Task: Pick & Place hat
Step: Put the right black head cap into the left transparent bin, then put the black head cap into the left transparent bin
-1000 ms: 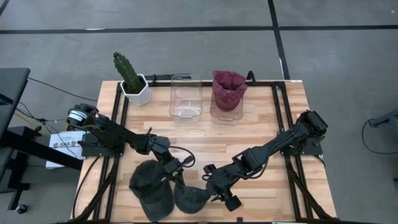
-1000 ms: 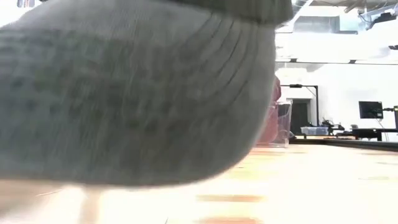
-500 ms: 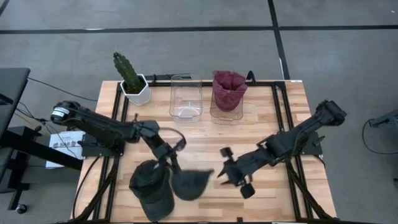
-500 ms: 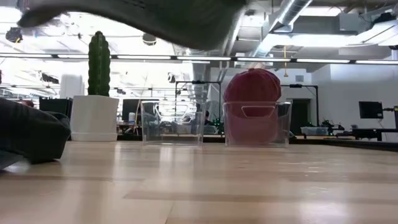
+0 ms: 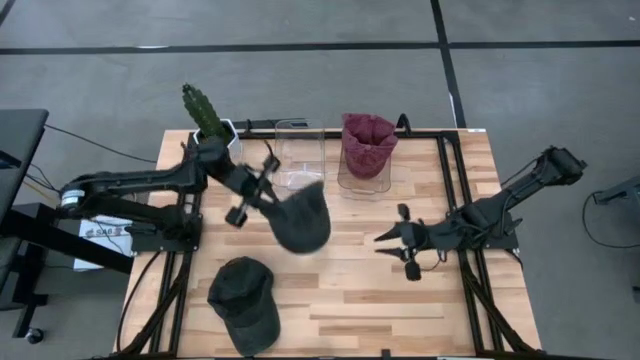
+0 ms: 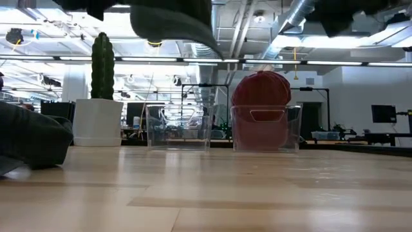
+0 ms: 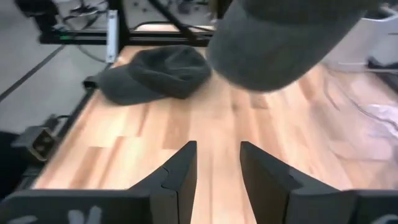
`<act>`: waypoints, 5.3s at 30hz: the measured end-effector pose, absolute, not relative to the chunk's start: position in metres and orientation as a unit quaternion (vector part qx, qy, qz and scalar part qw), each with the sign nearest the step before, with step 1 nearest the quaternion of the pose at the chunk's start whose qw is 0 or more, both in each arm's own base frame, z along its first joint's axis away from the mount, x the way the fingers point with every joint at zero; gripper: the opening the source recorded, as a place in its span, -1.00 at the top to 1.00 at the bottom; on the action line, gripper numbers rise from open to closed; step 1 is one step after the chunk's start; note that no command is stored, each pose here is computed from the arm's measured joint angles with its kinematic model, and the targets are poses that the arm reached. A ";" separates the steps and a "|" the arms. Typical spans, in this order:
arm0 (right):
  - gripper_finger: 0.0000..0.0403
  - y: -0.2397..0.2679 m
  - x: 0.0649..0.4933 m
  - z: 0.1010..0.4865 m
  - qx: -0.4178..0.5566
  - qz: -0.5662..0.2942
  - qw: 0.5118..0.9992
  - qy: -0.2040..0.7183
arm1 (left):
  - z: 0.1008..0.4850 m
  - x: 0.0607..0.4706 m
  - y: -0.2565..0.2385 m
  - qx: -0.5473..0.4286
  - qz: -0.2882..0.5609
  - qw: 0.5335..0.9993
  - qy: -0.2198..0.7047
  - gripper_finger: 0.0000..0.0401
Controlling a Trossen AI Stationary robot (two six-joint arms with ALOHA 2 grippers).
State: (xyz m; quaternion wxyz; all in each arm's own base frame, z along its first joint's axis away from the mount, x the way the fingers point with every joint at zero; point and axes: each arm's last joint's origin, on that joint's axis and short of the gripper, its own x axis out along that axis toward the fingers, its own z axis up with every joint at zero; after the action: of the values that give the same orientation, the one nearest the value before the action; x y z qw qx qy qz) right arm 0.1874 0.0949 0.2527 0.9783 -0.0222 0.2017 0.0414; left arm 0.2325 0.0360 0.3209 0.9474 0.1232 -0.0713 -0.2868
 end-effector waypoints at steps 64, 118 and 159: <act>0.44 0.051 0.164 0.164 0.009 -0.102 0.985 0.140 | 0.240 0.256 0.361 -0.049 -0.258 0.965 0.015 0.95; 0.44 0.052 0.164 0.164 -0.001 -0.099 0.985 0.141 | 0.213 0.233 0.360 -0.123 -0.138 0.982 0.048 0.56; 0.44 0.052 0.164 0.164 0.000 -0.098 0.985 0.140 | 0.245 0.184 0.078 -0.117 0.038 0.935 0.333 0.56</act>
State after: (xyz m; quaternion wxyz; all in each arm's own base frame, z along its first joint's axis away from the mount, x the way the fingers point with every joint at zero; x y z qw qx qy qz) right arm 0.1640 0.0517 0.1640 0.9854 0.0004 0.1396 -0.0977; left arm 0.1845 0.0785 0.2447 0.9349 -0.1166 0.3329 0.0381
